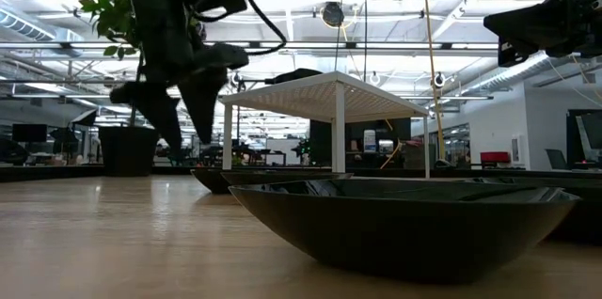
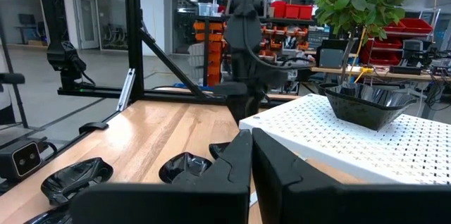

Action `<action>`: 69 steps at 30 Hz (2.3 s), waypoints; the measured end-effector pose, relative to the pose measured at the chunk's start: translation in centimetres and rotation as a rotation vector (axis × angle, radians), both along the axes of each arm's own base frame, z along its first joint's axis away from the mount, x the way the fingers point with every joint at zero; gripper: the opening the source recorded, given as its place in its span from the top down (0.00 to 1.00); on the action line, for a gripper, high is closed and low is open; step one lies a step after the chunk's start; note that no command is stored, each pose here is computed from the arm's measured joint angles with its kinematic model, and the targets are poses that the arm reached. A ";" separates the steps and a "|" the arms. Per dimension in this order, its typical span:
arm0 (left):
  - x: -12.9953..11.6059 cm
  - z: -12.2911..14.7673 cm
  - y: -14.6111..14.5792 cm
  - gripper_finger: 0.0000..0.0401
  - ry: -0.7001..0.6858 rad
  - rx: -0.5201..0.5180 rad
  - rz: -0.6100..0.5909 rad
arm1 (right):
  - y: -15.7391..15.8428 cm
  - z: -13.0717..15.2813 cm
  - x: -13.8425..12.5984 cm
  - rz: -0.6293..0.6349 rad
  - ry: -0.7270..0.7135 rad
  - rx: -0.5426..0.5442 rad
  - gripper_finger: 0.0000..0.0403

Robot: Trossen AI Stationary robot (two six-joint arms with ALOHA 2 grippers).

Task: Pick & Place Mini shaped plates
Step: Put the leaf shaped plate on the shelf

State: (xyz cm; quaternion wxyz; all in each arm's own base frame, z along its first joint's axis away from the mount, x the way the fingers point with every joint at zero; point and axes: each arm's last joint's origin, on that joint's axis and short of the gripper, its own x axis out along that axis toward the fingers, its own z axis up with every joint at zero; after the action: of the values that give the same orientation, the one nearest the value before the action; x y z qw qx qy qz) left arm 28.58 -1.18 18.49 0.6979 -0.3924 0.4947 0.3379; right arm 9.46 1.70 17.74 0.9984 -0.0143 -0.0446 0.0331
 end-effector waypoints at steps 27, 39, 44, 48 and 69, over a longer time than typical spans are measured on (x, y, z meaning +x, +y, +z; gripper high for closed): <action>1.1 -4.8 -0.4 0.44 -0.097 0.011 -0.040 | 0.0 0.0 0.0 0.000 -0.001 0.000 1.00; 1.1 -4.1 -0.5 0.92 -0.120 -0.019 -0.069 | 0.0 0.0 0.0 0.000 0.000 0.000 1.00; 0.6 -1.7 -0.2 0.97 -0.197 -0.051 -0.105 | 0.0 0.0 0.0 0.000 0.000 0.000 1.00; -0.6 1.4 -0.1 0.98 -0.283 -0.034 -0.141 | 0.0 0.0 0.0 0.000 0.000 0.000 1.00; -2.5 11.3 1.2 0.99 -0.799 0.161 -0.292 | 0.0 0.0 0.0 0.000 0.000 0.000 1.00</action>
State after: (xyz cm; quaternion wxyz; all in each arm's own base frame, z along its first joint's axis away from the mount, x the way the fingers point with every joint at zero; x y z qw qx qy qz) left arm 26.11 0.07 29.82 0.9033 -0.3628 0.2083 0.0948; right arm 9.46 1.70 17.74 0.9983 -0.0143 -0.0448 0.0332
